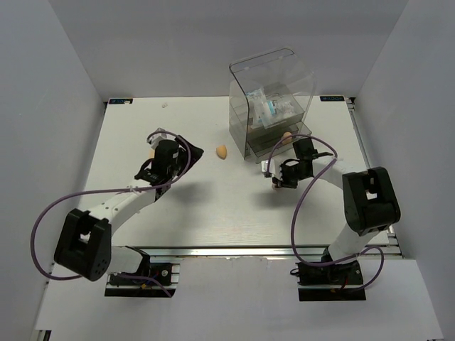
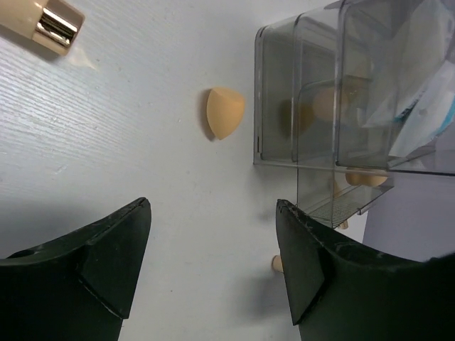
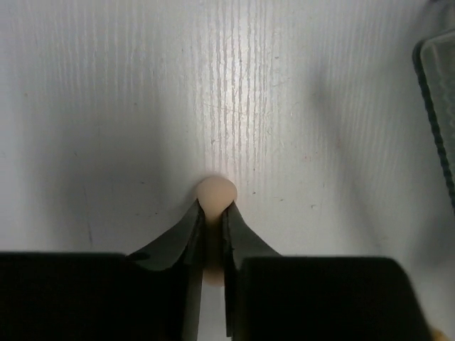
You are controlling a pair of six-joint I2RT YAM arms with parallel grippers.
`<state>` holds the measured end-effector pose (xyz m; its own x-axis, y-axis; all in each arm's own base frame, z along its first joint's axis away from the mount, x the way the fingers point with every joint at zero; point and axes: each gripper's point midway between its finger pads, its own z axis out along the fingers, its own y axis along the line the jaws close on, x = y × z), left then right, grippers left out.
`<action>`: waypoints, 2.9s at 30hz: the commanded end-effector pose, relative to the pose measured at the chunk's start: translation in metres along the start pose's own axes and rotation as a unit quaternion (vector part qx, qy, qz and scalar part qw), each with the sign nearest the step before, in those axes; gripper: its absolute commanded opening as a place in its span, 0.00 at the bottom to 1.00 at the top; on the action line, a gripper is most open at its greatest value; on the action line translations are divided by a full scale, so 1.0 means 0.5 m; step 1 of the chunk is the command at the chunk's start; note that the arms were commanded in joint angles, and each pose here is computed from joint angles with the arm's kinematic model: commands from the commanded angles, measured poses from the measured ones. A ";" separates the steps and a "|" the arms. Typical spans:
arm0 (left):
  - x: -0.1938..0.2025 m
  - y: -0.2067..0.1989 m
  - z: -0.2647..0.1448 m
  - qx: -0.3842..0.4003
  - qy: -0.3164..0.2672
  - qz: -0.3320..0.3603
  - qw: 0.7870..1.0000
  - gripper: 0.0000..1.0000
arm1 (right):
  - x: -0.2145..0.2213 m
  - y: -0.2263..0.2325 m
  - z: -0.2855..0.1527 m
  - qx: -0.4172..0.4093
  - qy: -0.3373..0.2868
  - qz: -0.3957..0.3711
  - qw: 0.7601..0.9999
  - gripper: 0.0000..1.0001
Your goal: Organize the makeup
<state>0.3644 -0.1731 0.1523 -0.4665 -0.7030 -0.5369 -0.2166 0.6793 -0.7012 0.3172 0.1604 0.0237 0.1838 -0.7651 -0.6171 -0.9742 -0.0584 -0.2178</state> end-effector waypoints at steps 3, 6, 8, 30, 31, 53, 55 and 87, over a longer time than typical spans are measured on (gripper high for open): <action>0.026 -0.026 0.056 0.012 0.058 -0.038 0.998 0.80 | -0.081 -0.048 -0.090 0.056 -0.041 -0.033 0.997 0.08; 0.025 -0.048 0.085 0.015 0.070 -0.037 0.997 0.80 | -0.168 -0.085 -0.173 0.124 -0.091 -0.066 0.986 0.07; 0.048 -0.046 0.112 0.015 0.095 -0.037 0.995 0.80 | -0.209 -0.111 -0.211 0.164 -0.113 -0.077 0.977 0.08; 0.068 -0.070 0.213 0.010 0.126 -0.026 0.992 0.81 | -0.241 -0.311 -0.172 0.228 -0.083 -0.151 0.958 0.70; 0.074 -0.061 0.214 0.000 0.132 -0.026 0.991 0.81 | -0.242 -0.309 -0.174 0.230 -0.084 -0.149 0.958 0.70; 0.140 0.003 0.322 -0.159 0.166 0.089 0.969 0.55 | -0.303 -0.207 -0.349 0.317 -0.204 0.021 0.926 0.67; 0.140 0.009 0.324 -0.163 0.162 0.088 0.969 0.39 | -0.301 -0.197 -0.354 0.319 -0.204 0.022 0.925 0.67; 0.218 -0.424 0.123 0.142 0.014 0.587 0.797 0.18 | -0.131 -0.220 -0.478 0.420 -0.248 0.385 0.783 0.66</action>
<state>0.3996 -0.4247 0.2215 -0.2953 0.1819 -0.9379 0.6116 0.7902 -0.0393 0.3856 0.0621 0.2632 -0.2010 -0.0358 -0.9789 -0.4216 0.9052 0.0534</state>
